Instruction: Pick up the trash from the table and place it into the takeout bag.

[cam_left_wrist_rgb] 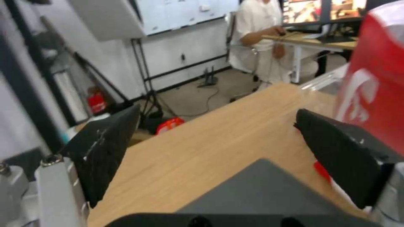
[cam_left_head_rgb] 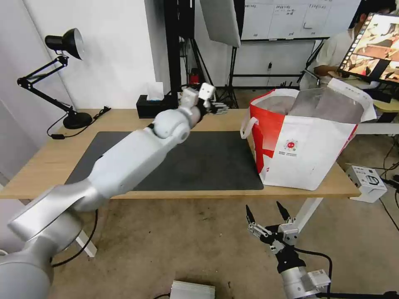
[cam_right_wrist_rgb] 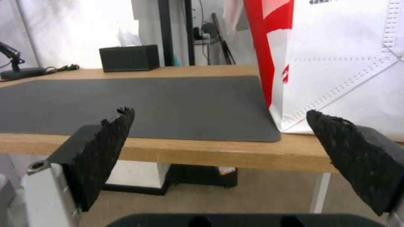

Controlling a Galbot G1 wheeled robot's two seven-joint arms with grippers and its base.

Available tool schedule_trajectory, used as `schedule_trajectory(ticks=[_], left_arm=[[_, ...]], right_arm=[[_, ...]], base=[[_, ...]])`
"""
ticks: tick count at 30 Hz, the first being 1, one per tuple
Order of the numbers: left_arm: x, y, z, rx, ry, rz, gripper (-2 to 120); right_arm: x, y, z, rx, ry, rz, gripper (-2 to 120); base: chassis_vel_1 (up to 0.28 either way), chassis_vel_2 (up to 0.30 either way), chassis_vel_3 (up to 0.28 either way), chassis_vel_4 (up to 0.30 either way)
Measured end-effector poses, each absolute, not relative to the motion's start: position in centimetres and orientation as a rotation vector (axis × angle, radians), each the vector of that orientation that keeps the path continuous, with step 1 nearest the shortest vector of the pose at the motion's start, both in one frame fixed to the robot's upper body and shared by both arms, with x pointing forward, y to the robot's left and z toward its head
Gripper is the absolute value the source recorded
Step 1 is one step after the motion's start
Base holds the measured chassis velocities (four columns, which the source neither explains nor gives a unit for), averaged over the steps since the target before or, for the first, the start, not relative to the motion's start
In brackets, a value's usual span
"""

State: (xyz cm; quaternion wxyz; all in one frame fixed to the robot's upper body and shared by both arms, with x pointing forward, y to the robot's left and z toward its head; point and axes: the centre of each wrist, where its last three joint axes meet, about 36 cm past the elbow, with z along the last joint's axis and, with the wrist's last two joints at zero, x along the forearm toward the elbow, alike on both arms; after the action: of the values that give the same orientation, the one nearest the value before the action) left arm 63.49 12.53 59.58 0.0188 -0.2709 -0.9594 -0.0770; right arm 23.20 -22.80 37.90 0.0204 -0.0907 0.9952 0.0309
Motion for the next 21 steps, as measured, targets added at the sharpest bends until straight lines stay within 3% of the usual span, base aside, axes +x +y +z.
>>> schedule_trajectory(ticks=[12, 21], left_arm=[[58.1, 21.2, 58.1, -0.657, -3.023, -0.089, 100], [47.8, 26.5, 54.9, -0.426, -3.073, -0.052, 100]], right_arm=[[23.2, -22.8, 37.9, -0.281, 3.087, 0.096, 100], [23.2, -22.8, 37.9, -0.281, 3.087, 0.096, 100]], base=[[0.0, 0.0, 0.0, 0.0], [0.0, 0.0, 0.0, 0.0]])
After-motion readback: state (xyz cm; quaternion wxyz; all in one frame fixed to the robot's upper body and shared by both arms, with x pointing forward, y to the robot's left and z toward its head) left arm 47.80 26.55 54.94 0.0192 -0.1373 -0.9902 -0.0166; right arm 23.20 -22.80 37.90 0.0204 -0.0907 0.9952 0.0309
